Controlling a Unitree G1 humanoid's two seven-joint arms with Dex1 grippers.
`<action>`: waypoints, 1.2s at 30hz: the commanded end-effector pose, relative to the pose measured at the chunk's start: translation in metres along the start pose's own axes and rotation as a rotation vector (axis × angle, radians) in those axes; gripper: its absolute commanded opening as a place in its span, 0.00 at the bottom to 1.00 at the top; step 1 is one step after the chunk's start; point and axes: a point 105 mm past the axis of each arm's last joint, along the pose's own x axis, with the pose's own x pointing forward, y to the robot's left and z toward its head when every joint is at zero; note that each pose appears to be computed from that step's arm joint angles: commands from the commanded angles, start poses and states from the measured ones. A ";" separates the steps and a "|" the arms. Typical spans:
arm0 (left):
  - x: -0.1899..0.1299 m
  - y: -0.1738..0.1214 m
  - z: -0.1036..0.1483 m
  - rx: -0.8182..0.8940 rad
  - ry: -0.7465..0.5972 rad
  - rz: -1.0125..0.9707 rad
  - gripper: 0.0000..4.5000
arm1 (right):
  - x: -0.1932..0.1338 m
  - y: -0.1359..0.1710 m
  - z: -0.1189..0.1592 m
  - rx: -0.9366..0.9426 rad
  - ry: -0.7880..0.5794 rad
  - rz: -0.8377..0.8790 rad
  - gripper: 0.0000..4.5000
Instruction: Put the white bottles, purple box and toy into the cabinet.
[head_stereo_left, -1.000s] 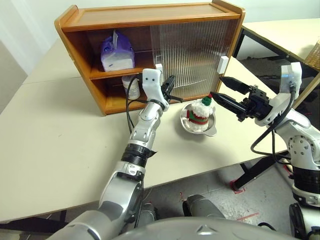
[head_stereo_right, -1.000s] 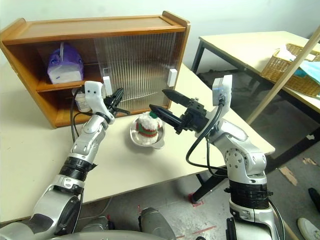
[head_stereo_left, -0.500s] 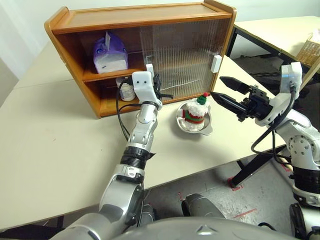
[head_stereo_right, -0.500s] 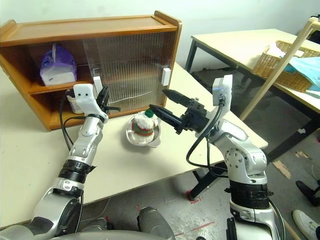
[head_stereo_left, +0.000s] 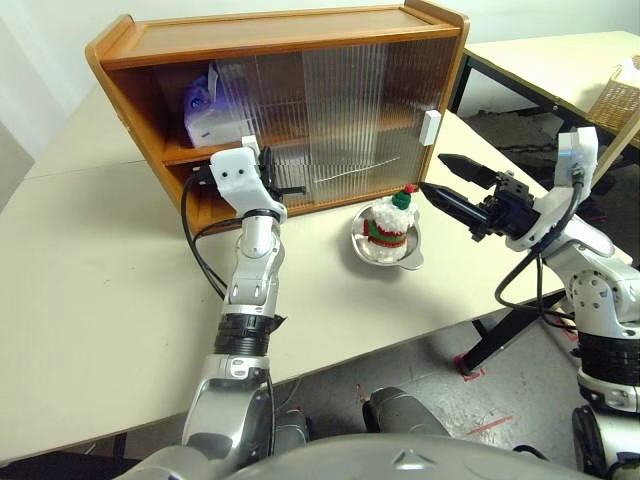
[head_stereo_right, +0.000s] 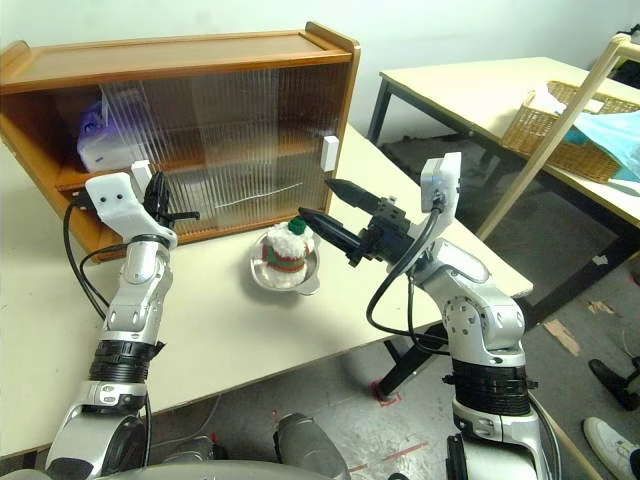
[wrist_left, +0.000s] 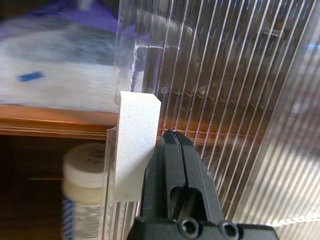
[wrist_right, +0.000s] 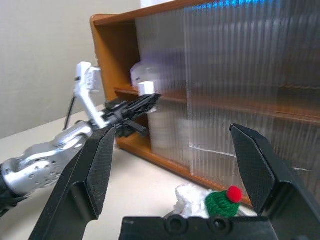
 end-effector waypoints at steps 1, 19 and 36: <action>-0.004 0.016 -0.004 0.005 0.019 0.057 0.01 | 0.005 -0.002 -0.002 -0.024 0.004 -0.004 1.00; -0.021 0.075 0.001 0.076 0.016 0.227 0.01 | 0.013 -0.006 -0.005 -0.041 0.003 0.007 1.00; -0.026 -0.006 0.016 -0.068 -0.048 -0.285 0.14 | 0.010 -0.009 -0.007 -0.050 0.005 0.003 1.00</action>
